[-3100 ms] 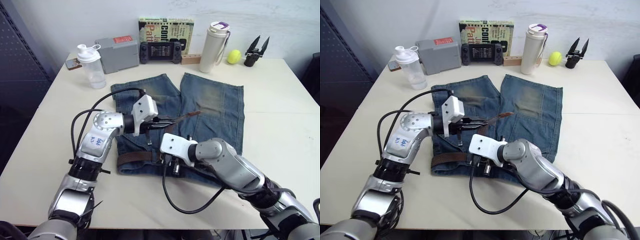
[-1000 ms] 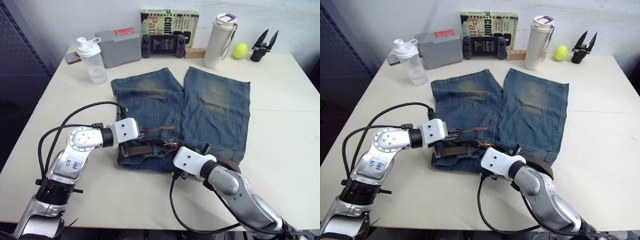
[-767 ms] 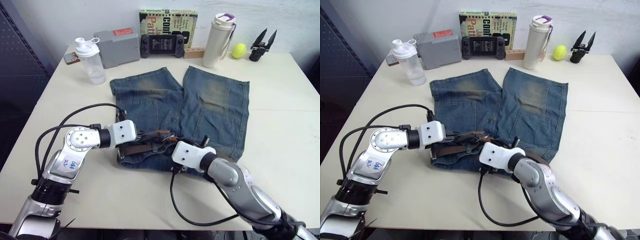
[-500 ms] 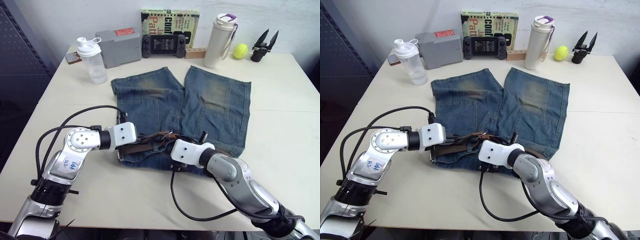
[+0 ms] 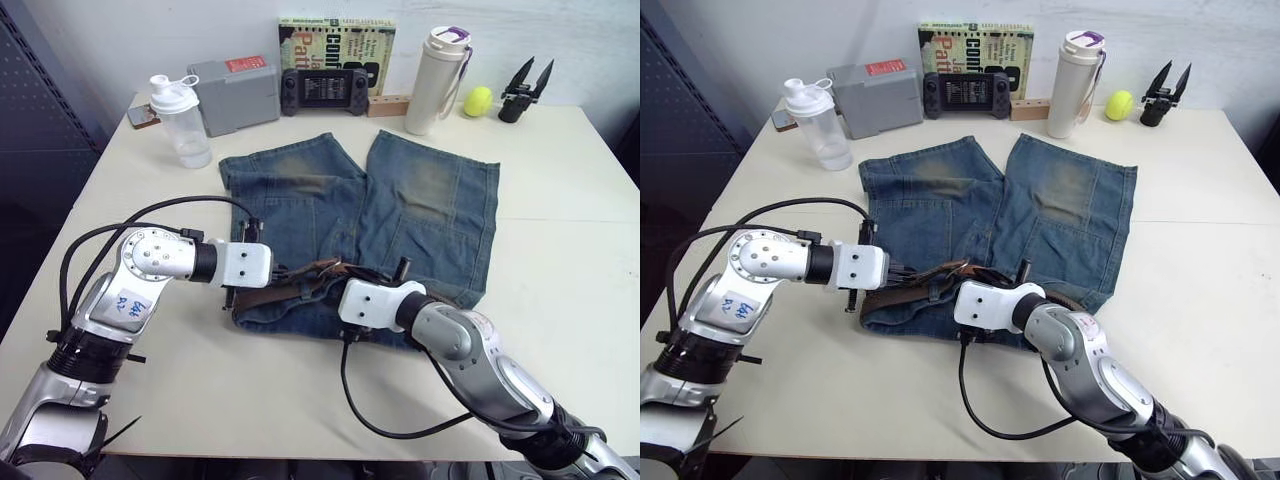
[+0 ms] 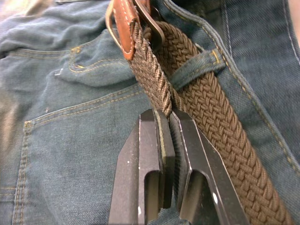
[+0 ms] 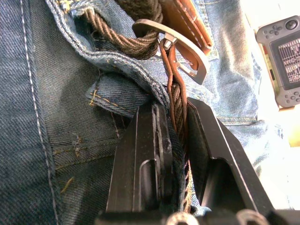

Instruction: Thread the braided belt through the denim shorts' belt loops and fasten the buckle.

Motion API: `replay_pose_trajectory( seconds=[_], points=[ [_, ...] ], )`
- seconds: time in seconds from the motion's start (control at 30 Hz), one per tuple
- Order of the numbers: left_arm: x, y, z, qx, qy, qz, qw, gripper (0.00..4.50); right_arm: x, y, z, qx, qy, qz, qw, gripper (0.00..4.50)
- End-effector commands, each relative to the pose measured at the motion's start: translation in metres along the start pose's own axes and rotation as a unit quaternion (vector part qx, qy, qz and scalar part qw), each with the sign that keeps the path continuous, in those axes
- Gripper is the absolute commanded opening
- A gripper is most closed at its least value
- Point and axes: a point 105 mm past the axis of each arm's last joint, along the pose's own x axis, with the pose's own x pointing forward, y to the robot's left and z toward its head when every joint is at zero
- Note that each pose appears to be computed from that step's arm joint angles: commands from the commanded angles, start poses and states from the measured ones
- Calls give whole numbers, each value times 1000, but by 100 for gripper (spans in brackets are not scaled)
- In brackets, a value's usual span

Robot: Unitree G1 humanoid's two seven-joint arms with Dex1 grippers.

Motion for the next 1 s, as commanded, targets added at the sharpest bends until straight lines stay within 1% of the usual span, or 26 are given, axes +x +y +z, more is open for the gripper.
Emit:
replay_pose_trajectory(
  seconds=[0.03, 0.2, 0.3, 0.43, 0.57, 0.83, 1.0],
  points=[
    [-8, 16, 2, 48, 11, -1, 999, 0, -3, -13, 7, -16, -13, -28, 999, 21],
    [-17, 38, -3, 69, 37, 27, 997, 0, -3, -12, 5, -16, -7, -28, 999, 21],
    [-21, 45, -4, 76, 50, 38, 995, 0, -3, -13, 5, -15, -5, -30, 999, 21],
    [-21, 40, -4, 93, 61, 21, 994, 0, -2, -15, 3, -14, -1, -34, 999, 21],
    [-20, 34, 0, 112, 59, -1, 992, 0, -1, -17, 4, -19, -3, -36, 999, 21],
    [-17, 35, 4, 121, 56, -11, 991, 0, 0, -21, 8, -32, -10, -45, 998, 21],
    [-15, 35, 3, 126, 56, -15, 990, 0, 0, -22, 15, -60, -27, -47, 997, 21]
  ],
)
